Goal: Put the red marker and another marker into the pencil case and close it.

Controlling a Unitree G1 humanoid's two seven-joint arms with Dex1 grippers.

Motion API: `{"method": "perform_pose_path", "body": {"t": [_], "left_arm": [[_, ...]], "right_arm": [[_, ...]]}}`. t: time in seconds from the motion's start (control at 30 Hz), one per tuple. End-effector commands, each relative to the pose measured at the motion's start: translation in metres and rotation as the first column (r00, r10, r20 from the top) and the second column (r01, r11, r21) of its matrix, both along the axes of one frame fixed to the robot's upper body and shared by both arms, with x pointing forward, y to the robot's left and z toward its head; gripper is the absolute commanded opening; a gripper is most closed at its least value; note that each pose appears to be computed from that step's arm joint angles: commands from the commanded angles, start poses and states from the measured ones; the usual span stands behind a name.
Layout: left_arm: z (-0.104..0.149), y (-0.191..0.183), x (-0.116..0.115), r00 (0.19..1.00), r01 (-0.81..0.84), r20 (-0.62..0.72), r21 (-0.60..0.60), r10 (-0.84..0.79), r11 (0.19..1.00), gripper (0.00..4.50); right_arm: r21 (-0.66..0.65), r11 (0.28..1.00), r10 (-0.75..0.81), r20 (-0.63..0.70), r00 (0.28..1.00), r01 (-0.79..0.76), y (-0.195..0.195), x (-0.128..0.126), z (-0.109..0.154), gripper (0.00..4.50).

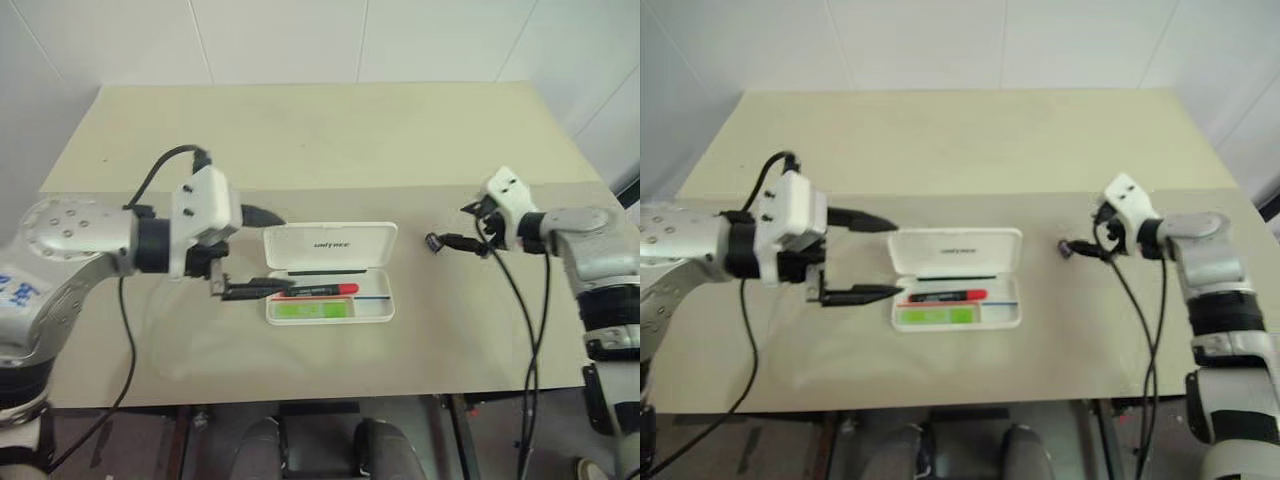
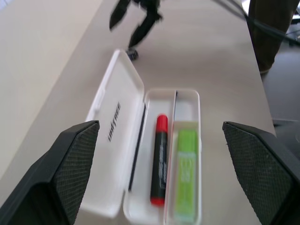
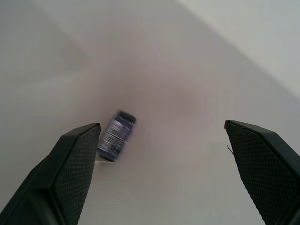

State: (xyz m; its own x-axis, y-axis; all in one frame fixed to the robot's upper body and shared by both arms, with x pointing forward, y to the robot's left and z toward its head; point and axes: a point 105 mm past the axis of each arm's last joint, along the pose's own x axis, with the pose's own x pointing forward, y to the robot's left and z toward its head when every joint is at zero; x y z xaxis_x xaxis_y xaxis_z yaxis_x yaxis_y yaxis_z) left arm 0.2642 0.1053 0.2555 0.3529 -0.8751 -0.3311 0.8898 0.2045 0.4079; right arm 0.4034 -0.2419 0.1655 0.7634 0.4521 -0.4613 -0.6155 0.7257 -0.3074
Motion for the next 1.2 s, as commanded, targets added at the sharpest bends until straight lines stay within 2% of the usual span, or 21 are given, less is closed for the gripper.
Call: {"method": "perform_pose_path", "body": {"t": [0.03,0.17,0.37,0.53,0.63,0.8,0.9,0.97,1.03,1.1,1.2], "left_arm": [[0.005,-0.019,0.011,0.997,-0.024,0.071,0.001,0.024,1.0,4.5],[0.016,-0.039,0.024,0.994,-0.052,0.093,-0.038,0.055,0.998,4.5],[0.013,-0.057,0.016,0.997,0.004,0.071,-0.027,-0.002,1.0,4.5],[0.011,-0.057,0.013,0.998,0.007,0.064,-0.021,-0.006,1.0,4.5],[0.012,-0.056,0.014,0.998,0.002,0.068,-0.018,-0.001,1.0,4.5],[0.012,-0.054,0.014,0.998,-0.004,0.068,-0.015,0.005,1.0,4.5],[0.013,-0.052,0.013,0.998,-0.005,0.07,-0.014,0.006,1.0,4.5],[0.013,-0.051,0.011,0.997,0.008,0.074,-0.007,-0.008,1.0,4.5],[0.012,-0.049,0.008,0.997,0.031,0.075,0.005,-0.032,0.999,4.5],[0.009,-0.044,0.003,0.996,0.062,0.069,0.026,-0.064,0.998,4.5],[0.006,-0.035,-0.006,0.993,0.104,0.051,0.046,-0.106,0.994,4.5]], "right_arm": [[-0.002,0.999,-0.033,0.043,0.999,0.033,0.0,0.006,0.016,4.47],[0.02,0.999,-0.044,0.027,0.999,0.043,0.004,0.007,0.012,4.47],[0.037,0.997,-0.062,-0.001,0.998,0.062,0.004,0.003,0.008,4.47],[0.053,0.992,-0.114,-0.069,0.991,0.117,0.006,0.001,-0.007,4.47],[0.08,0.986,-0.138,-0.091,0.986,0.145,0.011,0.001,-0.016,3.89],[0.081,0.987,-0.134,-0.091,0.987,0.142,0.016,0.0,-0.018,2.18],[0.085,0.988,-0.123,-0.058,0.991,0.128,0.013,0.0,-0.005,1.16],[0.102,0.994,-0.035,-0.017,0.999,0.036,0.019,-0.007,0.008,0.48],[0.116,0.982,0.142,0.071,0.987,-0.149,0.033,-0.025,0.033,0.39],[0.142,0.932,0.315,0.142,0.938,-0.334,0.044,-0.051,0.057,0.39],[0.12,0.877,0.443,0.175,0.879,-0.466,0.048,-0.078,0.079,0.39]]}}
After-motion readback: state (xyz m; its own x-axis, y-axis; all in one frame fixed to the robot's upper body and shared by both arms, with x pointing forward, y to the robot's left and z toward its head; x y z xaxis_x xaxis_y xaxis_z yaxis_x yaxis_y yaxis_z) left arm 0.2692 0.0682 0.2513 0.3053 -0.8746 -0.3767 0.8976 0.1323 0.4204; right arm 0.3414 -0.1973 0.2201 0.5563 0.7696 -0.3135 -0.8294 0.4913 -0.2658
